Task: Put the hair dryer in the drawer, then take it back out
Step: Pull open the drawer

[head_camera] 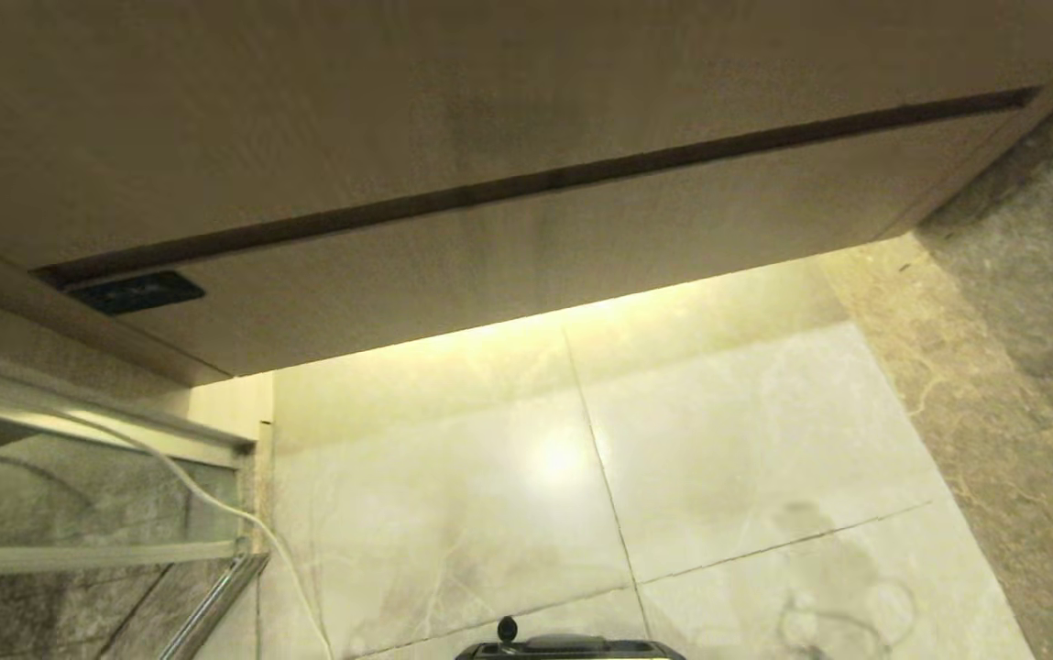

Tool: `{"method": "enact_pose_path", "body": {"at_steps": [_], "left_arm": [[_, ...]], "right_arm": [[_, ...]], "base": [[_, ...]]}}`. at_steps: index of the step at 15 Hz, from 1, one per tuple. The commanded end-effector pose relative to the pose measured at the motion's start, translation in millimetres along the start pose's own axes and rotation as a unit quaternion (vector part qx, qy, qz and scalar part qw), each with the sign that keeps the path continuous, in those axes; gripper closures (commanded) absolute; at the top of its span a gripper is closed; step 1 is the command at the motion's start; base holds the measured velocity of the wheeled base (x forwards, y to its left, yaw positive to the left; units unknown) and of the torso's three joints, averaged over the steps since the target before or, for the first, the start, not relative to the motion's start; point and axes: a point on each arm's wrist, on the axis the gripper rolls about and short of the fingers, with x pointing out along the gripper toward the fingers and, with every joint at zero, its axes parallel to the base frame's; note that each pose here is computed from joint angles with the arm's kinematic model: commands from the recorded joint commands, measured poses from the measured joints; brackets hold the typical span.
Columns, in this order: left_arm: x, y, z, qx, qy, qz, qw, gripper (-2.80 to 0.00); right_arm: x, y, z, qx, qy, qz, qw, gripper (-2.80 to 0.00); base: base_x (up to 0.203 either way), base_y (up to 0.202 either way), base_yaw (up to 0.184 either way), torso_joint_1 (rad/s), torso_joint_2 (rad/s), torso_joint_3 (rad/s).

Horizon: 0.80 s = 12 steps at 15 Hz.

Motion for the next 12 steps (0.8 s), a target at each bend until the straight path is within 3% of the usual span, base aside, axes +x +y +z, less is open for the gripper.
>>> {"method": "enact_pose_path", "body": {"at_steps": [1,6,12], "left_arm": [[0,0.0,0,0.000,0.000,0.000,1.0000,0.00],[0,0.0,0,0.000,0.001,0.000,1.0000,0.00],[0,0.0,0,0.000,0.000,0.000,1.0000,0.00]], "right_arm": [[-2,0,0,-0.002,-0.002,-0.001,1.000,0.00],[-6,0,-1,-0.002,-0.001,-0.002,1.000,0.00],[-14,4,-10,-0.001,-0.002,-0.001,1.000,0.00]], "base": [[0.000,-0.007,0.178,0.002,0.01,0.002],[0.001,-0.005,0.152,0.002,0.00,0.001],[0.000,0.000,0.000,0.000,0.00,0.000]]}}
